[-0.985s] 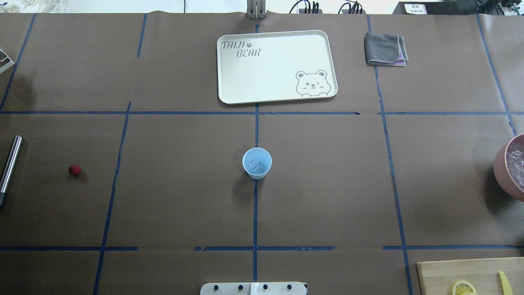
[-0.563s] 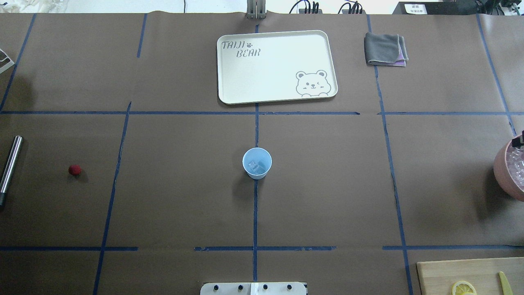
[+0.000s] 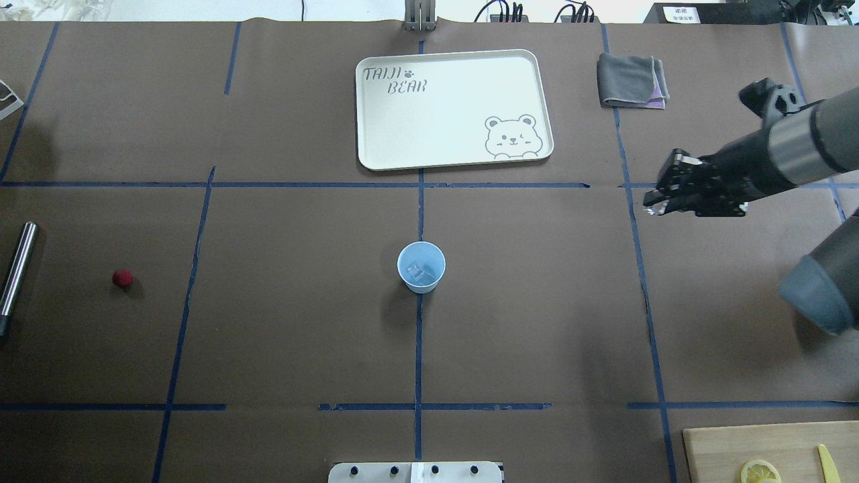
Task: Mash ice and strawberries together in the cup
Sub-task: 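Carry the ice cube over the light-blue cup and release it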
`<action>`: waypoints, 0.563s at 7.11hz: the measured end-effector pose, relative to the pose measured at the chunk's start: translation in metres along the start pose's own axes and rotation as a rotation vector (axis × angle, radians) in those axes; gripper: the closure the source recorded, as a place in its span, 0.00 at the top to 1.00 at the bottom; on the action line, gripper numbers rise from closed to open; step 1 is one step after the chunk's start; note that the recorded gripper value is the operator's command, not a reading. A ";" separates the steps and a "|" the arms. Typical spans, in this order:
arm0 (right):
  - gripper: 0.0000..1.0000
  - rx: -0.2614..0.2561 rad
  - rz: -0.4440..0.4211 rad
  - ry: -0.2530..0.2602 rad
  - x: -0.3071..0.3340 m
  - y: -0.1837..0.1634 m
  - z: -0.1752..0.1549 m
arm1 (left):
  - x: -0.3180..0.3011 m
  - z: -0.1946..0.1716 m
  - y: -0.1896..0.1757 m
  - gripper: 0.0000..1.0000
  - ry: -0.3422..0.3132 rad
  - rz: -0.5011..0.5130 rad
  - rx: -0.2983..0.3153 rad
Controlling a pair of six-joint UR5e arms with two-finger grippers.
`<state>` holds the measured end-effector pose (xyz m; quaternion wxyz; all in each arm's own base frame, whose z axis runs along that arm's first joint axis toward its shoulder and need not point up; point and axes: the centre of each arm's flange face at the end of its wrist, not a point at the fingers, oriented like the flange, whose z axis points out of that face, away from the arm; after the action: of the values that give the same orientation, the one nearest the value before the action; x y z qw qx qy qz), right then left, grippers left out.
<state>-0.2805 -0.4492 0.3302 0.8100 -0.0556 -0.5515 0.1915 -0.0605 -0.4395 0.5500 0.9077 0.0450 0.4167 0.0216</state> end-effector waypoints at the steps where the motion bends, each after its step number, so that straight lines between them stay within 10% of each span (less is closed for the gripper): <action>1: 0.00 0.000 0.037 -0.023 -0.056 0.036 0.038 | 0.000 0.001 -0.002 1.00 0.009 0.016 0.014; 4: 0.00 0.061 0.096 0.000 -0.176 0.122 0.137 | 0.004 0.004 -0.003 1.00 0.018 0.034 0.017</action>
<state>-0.4922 -0.4191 0.1928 0.8011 -0.0572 -0.5424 0.2467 -0.0546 -0.4427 0.5497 0.9030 0.0597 0.4240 0.0341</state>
